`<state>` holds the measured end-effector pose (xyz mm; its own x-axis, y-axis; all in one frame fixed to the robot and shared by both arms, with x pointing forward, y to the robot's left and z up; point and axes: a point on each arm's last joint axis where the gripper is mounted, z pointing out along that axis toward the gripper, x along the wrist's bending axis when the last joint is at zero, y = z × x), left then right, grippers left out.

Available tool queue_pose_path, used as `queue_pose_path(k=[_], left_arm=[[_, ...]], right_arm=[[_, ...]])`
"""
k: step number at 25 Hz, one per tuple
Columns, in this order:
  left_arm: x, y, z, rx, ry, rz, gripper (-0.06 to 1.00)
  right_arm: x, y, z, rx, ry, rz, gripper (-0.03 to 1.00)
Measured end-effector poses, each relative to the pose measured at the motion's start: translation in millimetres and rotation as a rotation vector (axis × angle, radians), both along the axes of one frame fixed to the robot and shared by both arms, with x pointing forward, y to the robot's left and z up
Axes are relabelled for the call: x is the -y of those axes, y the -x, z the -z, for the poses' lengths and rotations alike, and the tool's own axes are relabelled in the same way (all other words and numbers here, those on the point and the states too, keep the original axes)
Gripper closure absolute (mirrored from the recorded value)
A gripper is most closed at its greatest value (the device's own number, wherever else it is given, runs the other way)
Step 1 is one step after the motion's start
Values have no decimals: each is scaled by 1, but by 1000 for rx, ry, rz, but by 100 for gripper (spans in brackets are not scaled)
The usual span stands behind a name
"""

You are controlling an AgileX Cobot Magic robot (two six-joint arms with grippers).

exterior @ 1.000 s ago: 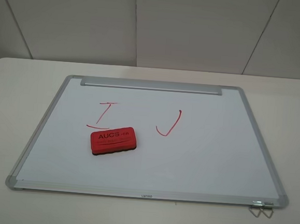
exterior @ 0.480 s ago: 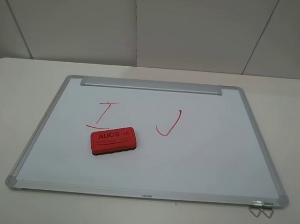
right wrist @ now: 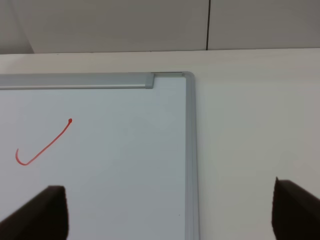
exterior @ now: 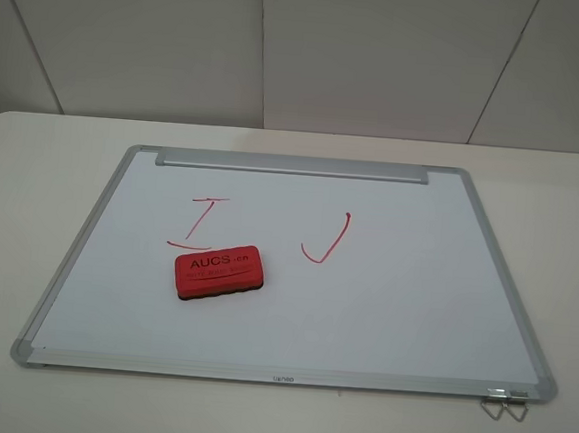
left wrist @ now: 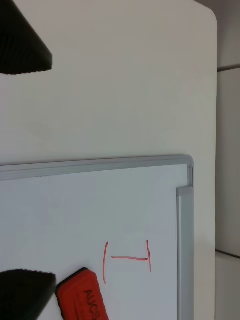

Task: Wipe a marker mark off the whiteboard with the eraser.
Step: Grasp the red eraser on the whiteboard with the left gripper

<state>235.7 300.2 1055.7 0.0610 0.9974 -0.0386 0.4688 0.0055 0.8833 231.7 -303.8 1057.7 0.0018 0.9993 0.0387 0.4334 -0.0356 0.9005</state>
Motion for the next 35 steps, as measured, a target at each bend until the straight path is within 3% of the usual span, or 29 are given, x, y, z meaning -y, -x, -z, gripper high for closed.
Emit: queue_pose_path(k=[6,11,16,24,29,35], left_arm=[[8,-42,-21,-175,-139,176,17],[24,-112,-29,-341,-196,323,17],[60,-183,1,-572,-298,539,17],[145,-251,52,-734,-477,870,17],[186,-274,76,-787,-578,970,17],[217,-279,107,-841,-643,1042,17]], right_arm=[[0,0,0,0,0,0,24],[0,0,0,0,0,0,24],[0,0,0,0,0,0,24],[0,0,0,0,0,0,24],[0,0,0,0,0,0,24],[0,0,0,0,0,0,24]])
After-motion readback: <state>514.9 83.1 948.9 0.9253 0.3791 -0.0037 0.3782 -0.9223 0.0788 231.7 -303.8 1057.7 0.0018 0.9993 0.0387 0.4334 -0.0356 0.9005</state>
